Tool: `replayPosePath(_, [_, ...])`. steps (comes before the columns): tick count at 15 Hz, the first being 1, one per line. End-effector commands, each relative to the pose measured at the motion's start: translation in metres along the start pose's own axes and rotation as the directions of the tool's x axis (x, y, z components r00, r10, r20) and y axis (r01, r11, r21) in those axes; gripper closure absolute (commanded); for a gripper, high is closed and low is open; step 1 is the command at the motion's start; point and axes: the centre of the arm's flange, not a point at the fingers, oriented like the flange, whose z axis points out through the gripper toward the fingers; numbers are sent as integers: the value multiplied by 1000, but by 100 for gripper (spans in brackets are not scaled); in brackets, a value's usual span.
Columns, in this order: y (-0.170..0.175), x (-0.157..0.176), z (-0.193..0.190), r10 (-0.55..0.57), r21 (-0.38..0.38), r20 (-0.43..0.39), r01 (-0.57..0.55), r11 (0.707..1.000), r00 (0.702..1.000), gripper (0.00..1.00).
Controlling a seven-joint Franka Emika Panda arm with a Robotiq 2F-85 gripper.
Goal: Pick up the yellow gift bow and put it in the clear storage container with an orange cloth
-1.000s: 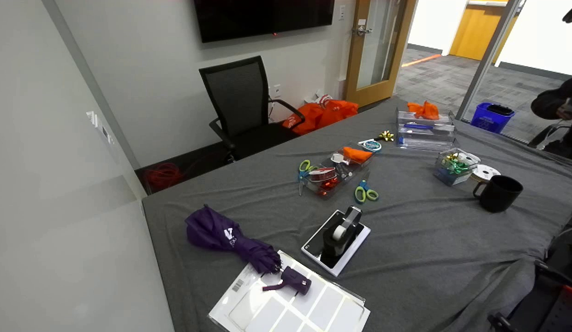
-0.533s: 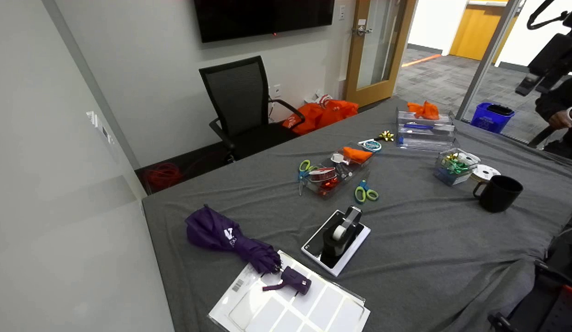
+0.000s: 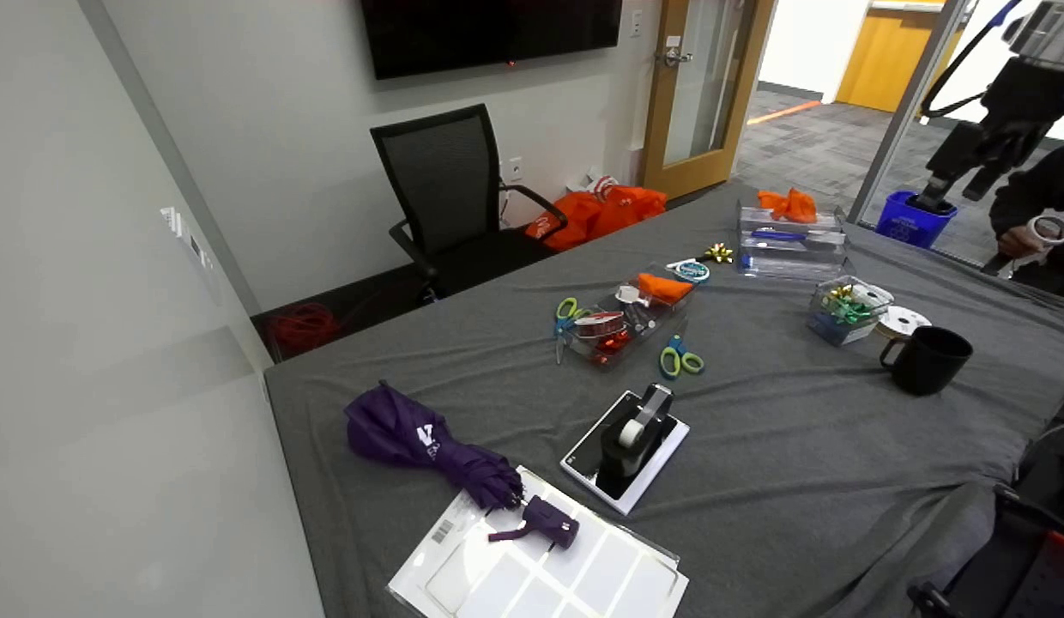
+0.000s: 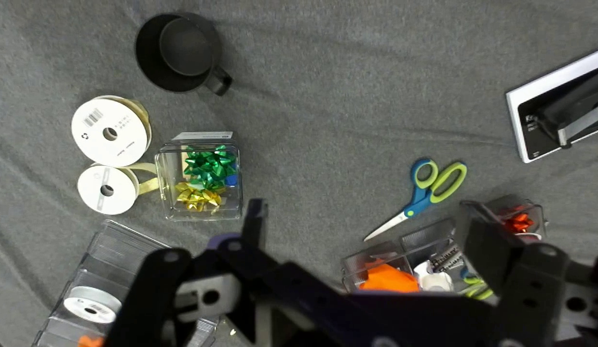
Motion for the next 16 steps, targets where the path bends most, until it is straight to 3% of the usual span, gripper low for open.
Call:
replayPosePath(1, [33, 63, 13, -61, 10, 55, 61, 998, 997, 0])
replayPosePath(2, [15, 23, 9, -30, -1, 18, 30, 1000, 999, 0])
replayPosePath(5, [27, 48, 21, -46, -8, 38, 47, 999, 998, 0])
replayPosePath(11, [27, 52, 20, -47, -10, 43, 48, 999, 998, 0])
replayPosePath(16, [57, 64, 65, -94, 26, 41, 93, 995, 995, 0])
